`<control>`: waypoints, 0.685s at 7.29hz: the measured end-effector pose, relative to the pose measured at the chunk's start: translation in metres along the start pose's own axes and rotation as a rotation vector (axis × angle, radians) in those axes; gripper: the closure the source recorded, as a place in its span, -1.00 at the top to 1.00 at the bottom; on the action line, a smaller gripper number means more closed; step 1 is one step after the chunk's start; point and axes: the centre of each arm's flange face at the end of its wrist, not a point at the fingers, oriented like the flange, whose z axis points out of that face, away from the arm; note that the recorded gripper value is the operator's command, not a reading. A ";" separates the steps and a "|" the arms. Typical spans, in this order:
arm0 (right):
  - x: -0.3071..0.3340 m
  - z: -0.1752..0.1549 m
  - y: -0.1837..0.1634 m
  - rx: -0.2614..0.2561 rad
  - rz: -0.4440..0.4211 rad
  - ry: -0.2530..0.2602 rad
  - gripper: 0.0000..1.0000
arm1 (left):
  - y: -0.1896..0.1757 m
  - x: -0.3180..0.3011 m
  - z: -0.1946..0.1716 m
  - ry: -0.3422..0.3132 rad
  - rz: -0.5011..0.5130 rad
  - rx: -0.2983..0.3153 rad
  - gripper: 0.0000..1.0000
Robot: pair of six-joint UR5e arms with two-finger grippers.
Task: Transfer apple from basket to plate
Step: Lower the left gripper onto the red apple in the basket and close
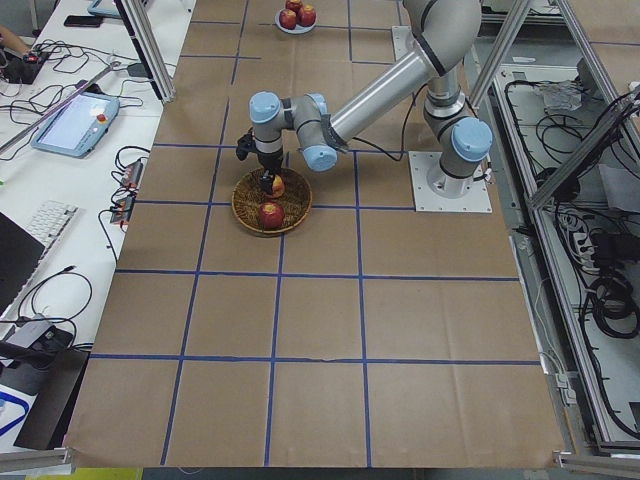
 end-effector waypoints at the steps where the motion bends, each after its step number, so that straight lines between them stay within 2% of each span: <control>1: 0.000 0.000 0.000 0.000 0.000 0.000 1.00 | 0.000 0.000 0.004 0.002 0.000 -0.006 0.89; 2: 0.000 0.000 0.000 0.000 0.000 0.000 0.99 | 0.000 0.000 0.007 0.005 0.000 -0.013 0.77; 3: 0.000 0.000 0.000 0.000 0.000 -0.001 0.99 | -0.001 -0.001 0.011 0.008 0.001 -0.018 0.45; 4: 0.000 0.000 0.000 0.000 0.000 -0.001 0.99 | -0.003 -0.002 0.012 0.007 0.001 -0.019 0.21; 5: 0.000 0.000 0.000 0.000 0.000 -0.001 1.00 | -0.004 -0.004 0.012 0.004 -0.001 -0.016 0.19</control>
